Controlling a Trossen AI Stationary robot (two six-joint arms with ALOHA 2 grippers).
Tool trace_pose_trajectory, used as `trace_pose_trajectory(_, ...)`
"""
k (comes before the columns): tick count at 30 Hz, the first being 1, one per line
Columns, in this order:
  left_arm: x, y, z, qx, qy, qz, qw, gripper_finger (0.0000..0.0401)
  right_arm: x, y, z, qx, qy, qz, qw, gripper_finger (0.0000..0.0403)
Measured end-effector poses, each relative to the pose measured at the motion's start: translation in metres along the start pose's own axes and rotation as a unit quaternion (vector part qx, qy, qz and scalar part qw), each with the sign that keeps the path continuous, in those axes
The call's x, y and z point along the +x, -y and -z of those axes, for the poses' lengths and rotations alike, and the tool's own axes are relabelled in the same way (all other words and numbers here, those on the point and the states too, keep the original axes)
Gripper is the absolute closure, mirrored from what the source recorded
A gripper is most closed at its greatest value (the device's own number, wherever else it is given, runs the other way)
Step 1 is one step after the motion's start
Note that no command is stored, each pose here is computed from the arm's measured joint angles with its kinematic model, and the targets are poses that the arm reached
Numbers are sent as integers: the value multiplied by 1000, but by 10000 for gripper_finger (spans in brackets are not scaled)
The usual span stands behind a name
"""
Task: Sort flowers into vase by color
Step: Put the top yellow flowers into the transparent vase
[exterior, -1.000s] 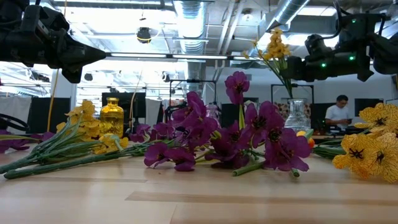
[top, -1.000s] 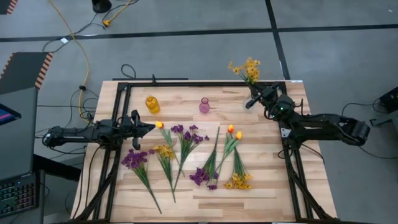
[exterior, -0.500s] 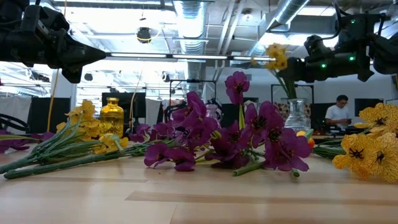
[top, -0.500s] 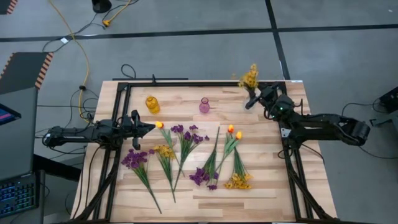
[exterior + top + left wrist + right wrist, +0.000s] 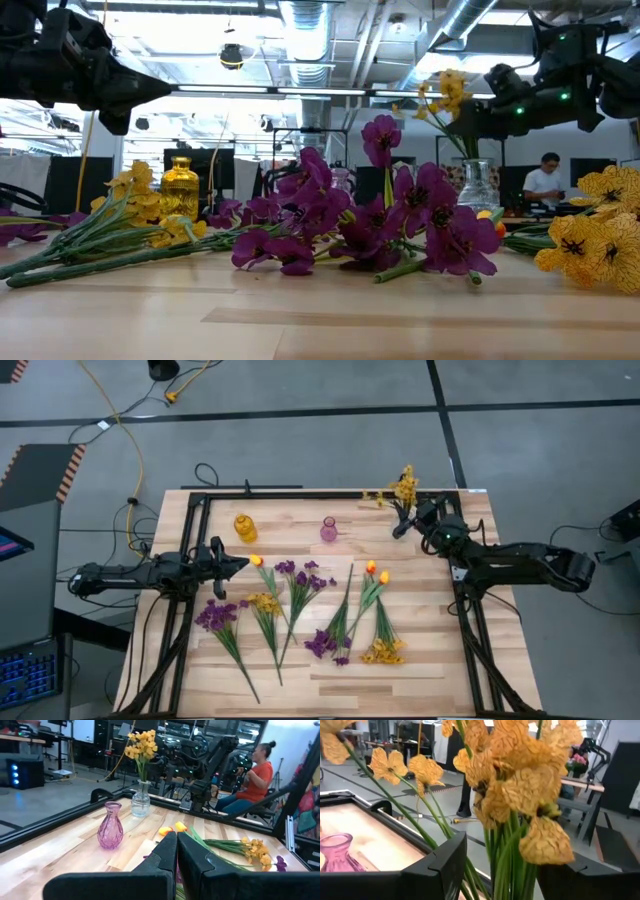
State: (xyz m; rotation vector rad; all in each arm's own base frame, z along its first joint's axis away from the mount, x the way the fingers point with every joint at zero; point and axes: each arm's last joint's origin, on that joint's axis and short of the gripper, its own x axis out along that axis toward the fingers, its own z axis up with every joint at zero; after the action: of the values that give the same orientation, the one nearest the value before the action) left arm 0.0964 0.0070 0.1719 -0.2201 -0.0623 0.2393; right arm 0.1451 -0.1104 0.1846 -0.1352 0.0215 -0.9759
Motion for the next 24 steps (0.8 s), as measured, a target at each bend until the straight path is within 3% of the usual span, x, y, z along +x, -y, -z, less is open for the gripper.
trace_pose_trajectory(6, 0, -1, -1, -9, 9, -23, 1000, 388, -1, -4, 0, 4, -4, -6, 1000, 168)
trace_pose_trajectory(17, 0, -3, -5, -77, 38, -58, 995, 259, -2, -3, 1, -2, -11, 20, 1000, 168)
trace_pose_trajectory(24, -3, 0, -21, -80, 55, -53, 994, 226, 0, -4, 3, 17, -33, 18, 999, 168)
